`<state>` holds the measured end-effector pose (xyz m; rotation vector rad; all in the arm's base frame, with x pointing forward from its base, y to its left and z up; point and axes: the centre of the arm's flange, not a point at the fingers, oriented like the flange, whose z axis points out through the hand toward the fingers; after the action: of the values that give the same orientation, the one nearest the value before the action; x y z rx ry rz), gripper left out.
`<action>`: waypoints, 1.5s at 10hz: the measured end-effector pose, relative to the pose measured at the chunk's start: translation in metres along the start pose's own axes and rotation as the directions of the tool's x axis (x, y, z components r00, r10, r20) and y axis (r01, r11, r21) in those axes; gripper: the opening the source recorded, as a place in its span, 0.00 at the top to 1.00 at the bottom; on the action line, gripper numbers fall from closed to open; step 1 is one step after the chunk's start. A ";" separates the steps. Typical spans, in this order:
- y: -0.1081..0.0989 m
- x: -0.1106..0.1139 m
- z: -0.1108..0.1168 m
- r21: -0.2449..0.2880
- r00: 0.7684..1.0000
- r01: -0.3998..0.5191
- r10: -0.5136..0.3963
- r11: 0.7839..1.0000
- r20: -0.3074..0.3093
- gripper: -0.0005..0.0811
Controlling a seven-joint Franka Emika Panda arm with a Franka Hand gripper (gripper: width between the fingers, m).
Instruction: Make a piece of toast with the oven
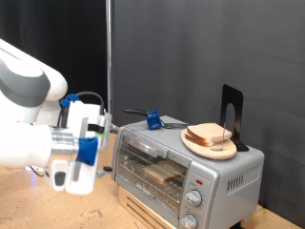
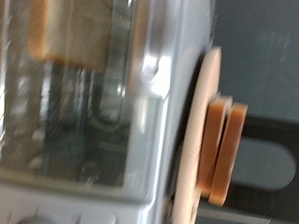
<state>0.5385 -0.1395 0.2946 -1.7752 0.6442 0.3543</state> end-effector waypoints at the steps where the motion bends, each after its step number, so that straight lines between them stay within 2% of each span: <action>1: -0.007 0.015 -0.001 0.009 0.999 -0.001 0.002 1.000 -0.049 0.00; 2: -0.016 0.030 -0.005 0.043 0.992 -0.011 0.016 0.999 -0.124 0.00; 3: -0.018 0.040 -0.004 0.074 0.988 -0.020 0.031 0.997 -0.154 0.00; 4: -0.017 0.039 -0.002 0.063 0.990 -0.018 0.026 0.998 -0.137 0.00; 5: -0.018 0.035 -0.001 0.059 0.998 0.008 -0.004 0.998 -0.070 0.00; 6: -0.024 0.038 -0.006 0.077 0.999 0.035 -0.034 0.996 -0.015 0.00; 7: -0.033 0.050 -0.012 0.107 0.998 0.055 -0.055 0.993 -0.001 0.00; 9: -0.045 0.079 -0.011 0.152 0.997 0.072 -0.071 0.986 -0.013 0.00; 11: -0.045 0.112 -0.005 0.143 1.000 -0.006 0.010 0.990 -0.026 0.00; 13: -0.039 0.142 0.014 0.109 0.995 -0.084 0.090 0.990 -0.050 0.00; 15: -0.035 0.168 0.028 0.120 0.985 -0.099 0.115 0.988 -0.132 0.00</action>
<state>0.6960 -0.1467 0.2221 -1.6703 0.8453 0.2635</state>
